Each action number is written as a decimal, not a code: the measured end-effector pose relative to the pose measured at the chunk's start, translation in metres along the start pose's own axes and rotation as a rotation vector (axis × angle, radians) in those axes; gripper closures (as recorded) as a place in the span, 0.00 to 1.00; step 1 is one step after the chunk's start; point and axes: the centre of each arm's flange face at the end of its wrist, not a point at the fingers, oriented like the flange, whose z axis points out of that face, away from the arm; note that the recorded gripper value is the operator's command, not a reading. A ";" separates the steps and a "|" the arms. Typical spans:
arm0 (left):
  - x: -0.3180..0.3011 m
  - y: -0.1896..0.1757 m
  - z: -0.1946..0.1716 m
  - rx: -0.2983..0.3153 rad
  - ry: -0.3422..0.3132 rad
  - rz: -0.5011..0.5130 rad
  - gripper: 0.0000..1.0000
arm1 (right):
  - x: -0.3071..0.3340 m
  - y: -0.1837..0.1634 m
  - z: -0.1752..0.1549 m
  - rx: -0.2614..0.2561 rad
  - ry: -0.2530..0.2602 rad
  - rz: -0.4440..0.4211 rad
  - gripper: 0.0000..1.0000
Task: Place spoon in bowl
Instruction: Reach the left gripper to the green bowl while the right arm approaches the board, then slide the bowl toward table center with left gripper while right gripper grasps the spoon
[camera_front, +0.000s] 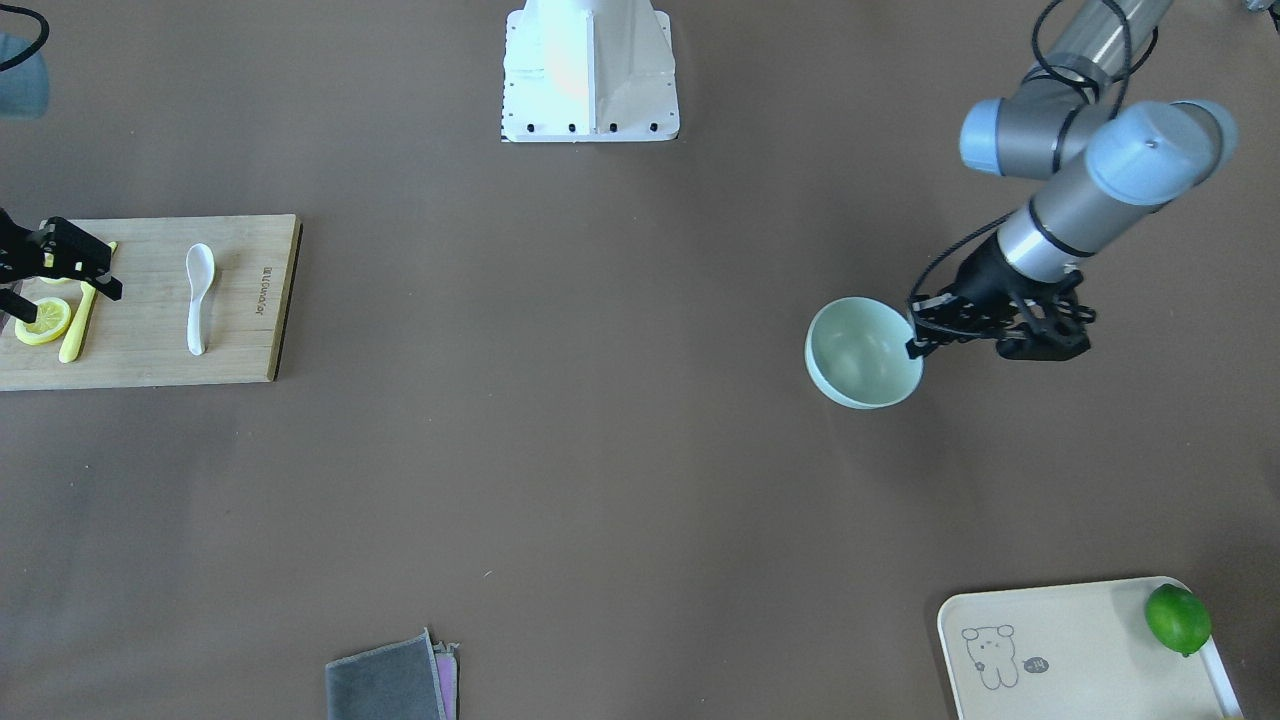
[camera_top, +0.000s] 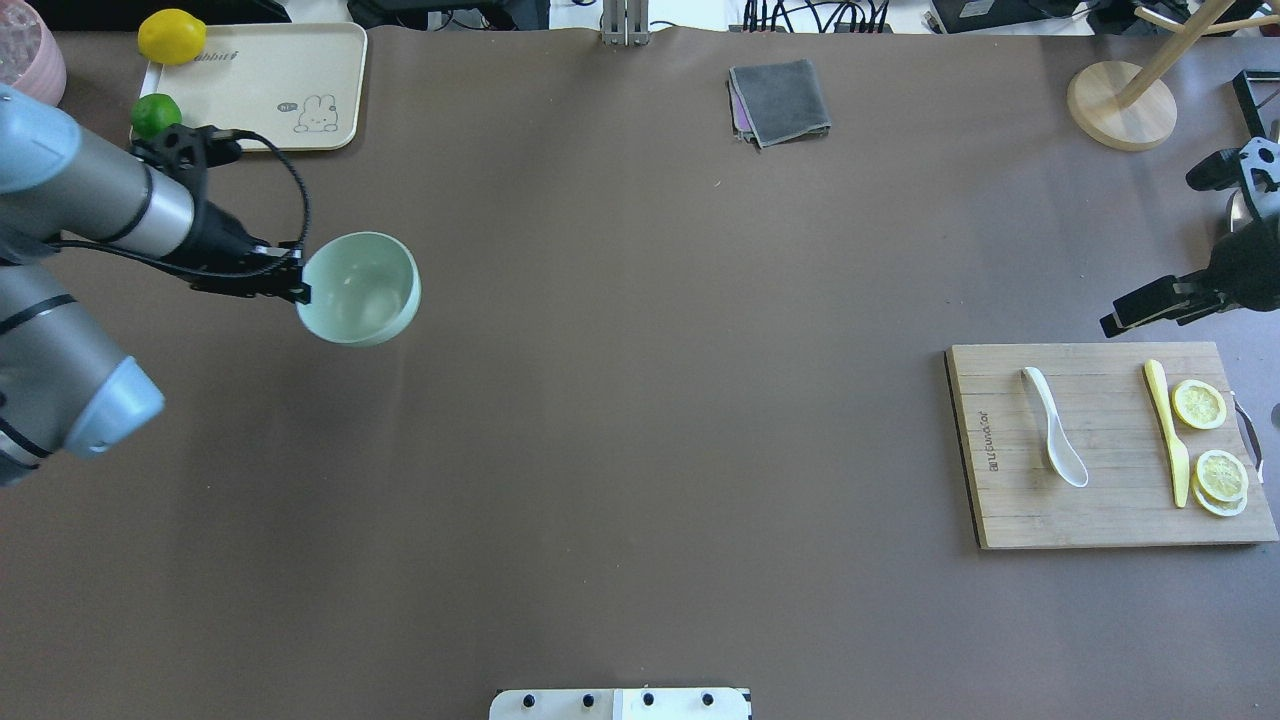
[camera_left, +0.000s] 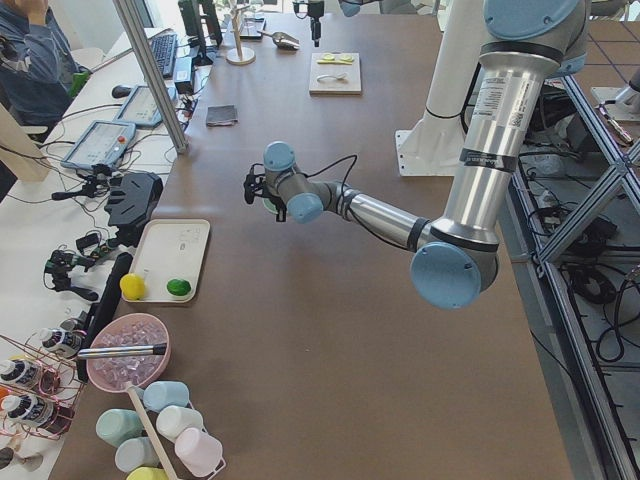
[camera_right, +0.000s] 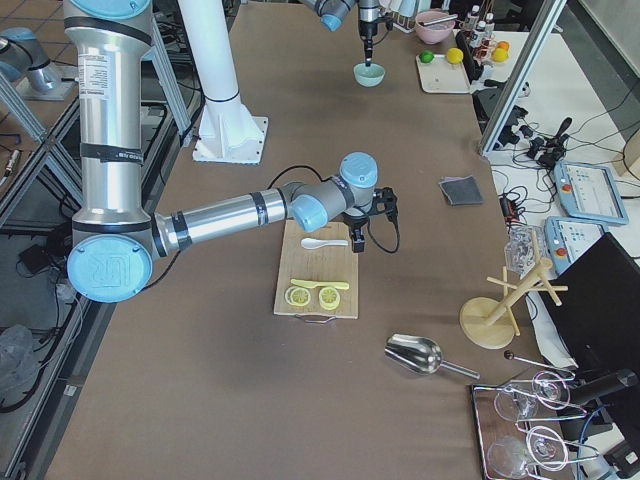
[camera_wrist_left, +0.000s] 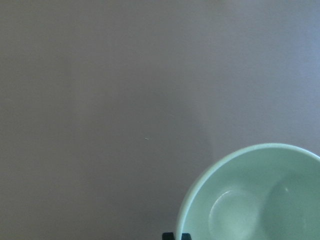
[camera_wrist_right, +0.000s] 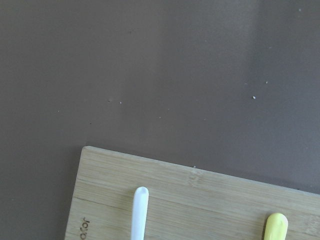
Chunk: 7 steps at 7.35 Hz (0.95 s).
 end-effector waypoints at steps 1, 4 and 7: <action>0.066 0.020 0.017 0.009 -0.022 -0.031 1.00 | -0.020 0.005 0.010 -0.003 0.017 -0.004 0.04; 0.181 0.094 0.058 0.041 -0.055 -0.061 1.00 | -0.054 0.022 0.040 -0.020 0.067 -0.020 0.08; 0.220 0.151 0.084 0.045 -0.052 -0.047 1.00 | -0.060 0.036 0.061 -0.058 0.085 0.048 0.10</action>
